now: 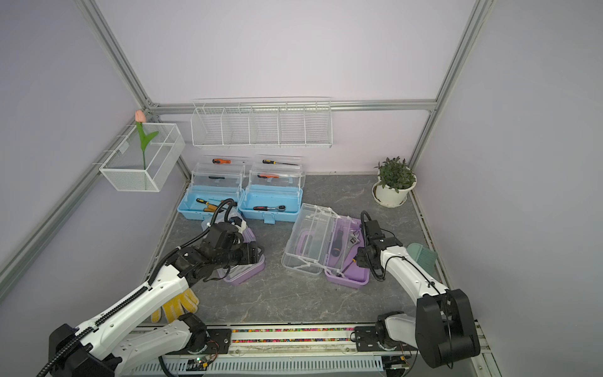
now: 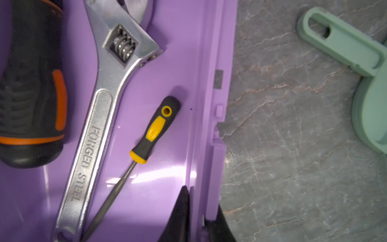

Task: Close toolboxes
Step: Move the toolbox to the center of the board.

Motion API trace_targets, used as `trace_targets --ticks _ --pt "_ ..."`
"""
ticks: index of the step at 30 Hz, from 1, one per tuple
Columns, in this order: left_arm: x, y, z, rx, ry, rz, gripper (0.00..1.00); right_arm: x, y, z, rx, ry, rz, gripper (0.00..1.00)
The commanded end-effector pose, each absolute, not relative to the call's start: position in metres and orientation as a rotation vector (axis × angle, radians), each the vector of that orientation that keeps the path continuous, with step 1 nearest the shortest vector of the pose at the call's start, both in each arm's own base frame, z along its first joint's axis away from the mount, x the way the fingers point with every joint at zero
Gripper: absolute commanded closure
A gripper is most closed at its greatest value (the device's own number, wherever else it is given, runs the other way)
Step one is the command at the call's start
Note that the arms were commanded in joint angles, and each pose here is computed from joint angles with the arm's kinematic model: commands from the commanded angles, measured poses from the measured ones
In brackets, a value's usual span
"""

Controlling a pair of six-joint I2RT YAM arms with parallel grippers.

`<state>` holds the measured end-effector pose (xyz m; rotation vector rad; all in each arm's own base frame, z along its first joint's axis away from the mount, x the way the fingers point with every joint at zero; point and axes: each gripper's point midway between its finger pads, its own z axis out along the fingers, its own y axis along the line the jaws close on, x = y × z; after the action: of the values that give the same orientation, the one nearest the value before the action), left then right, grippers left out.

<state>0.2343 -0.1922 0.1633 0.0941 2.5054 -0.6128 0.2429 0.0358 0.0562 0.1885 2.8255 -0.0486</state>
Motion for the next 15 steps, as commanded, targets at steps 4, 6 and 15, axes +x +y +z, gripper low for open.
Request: trace_targets --ticks 4,6,15 --pt "0.231 -0.201 0.154 0.095 2.565 -0.627 0.33 0.229 0.074 0.061 0.040 2.852 0.181 0.89" --pt "0.232 -0.200 0.157 0.102 2.558 -0.616 0.34 0.224 0.077 0.062 0.023 2.854 0.184 0.89" --pt "0.228 -0.201 0.160 0.119 2.569 -0.579 0.39 0.226 0.100 0.066 -0.049 2.771 0.347 0.93"
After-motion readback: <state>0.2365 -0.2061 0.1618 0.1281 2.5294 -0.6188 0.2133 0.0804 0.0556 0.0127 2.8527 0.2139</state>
